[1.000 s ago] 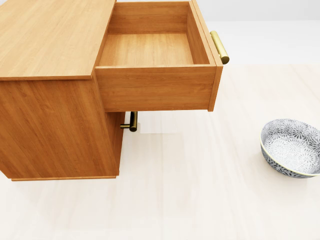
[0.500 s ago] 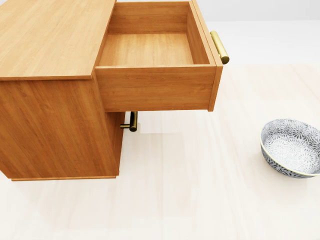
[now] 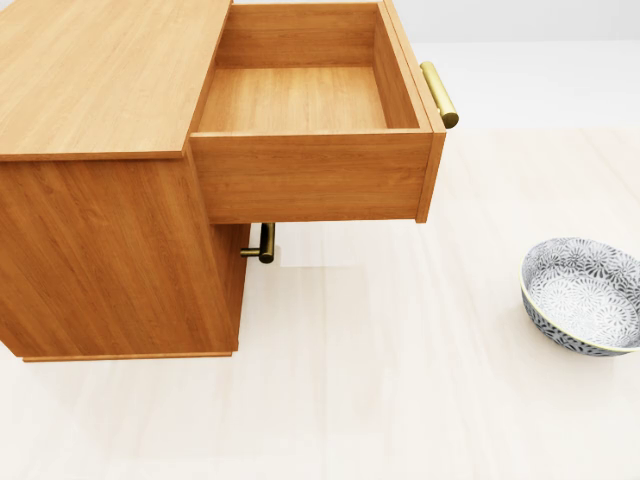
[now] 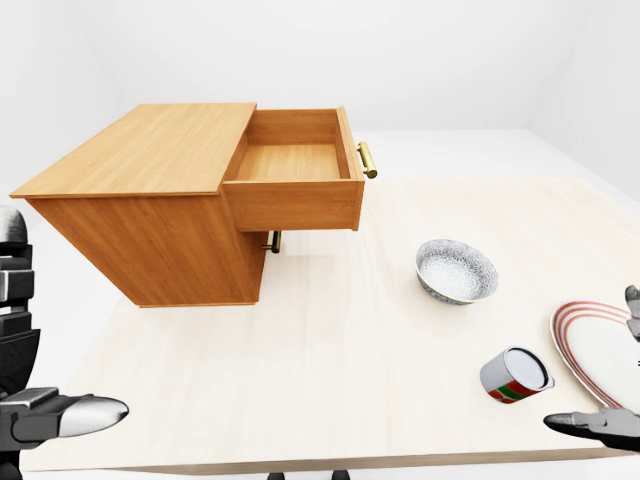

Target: Put the ketchup in the top drawer of the cabinet.

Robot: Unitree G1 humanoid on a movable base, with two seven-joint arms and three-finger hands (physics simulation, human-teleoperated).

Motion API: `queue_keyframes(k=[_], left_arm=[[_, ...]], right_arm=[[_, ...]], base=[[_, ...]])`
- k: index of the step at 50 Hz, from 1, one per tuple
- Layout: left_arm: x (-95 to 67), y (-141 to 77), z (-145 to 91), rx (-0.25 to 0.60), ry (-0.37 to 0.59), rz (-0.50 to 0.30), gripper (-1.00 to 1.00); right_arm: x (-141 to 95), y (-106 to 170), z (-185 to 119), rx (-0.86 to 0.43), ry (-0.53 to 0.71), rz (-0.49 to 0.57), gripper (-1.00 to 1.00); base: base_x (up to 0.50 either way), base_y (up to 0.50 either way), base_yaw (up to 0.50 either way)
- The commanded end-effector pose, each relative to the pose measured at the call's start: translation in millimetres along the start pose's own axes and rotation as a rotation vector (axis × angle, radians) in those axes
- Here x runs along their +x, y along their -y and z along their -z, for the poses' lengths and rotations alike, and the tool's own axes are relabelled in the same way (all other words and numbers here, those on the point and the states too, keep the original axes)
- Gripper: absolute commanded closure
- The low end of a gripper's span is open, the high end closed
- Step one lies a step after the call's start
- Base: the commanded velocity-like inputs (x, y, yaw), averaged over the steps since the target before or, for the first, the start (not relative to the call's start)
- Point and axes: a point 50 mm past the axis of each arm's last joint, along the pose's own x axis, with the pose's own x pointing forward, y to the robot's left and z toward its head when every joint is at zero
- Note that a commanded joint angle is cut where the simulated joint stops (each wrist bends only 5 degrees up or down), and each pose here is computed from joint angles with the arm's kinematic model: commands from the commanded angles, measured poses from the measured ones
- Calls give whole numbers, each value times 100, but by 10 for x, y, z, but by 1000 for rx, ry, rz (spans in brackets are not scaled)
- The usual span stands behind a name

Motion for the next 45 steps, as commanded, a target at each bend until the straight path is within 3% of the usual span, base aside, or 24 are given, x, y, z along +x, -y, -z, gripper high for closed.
queue_keyframes(k=[1, 18, 34, 45], left_arm=[[-4, 4, 5, 3, -4, 1, -100], [-1, 16, 37, 1, -18, 4, -100], [-7, 24, 31, 2, -20, 5, -100], [-6, 25, 25, 2, -16, 6, -100]], right_arm=[[139, -104, 87, -3, -41, -69, -100], [388, -343, 35, -8, -22, -197, -100], [351, -467, 267, 4, -117, -264, -100], [321, -439, 323, -9, -148, -254, -100]], base=[[0, 0, 0], [0, 0, 0], [0, 0, 0], [0, 0, 0]])
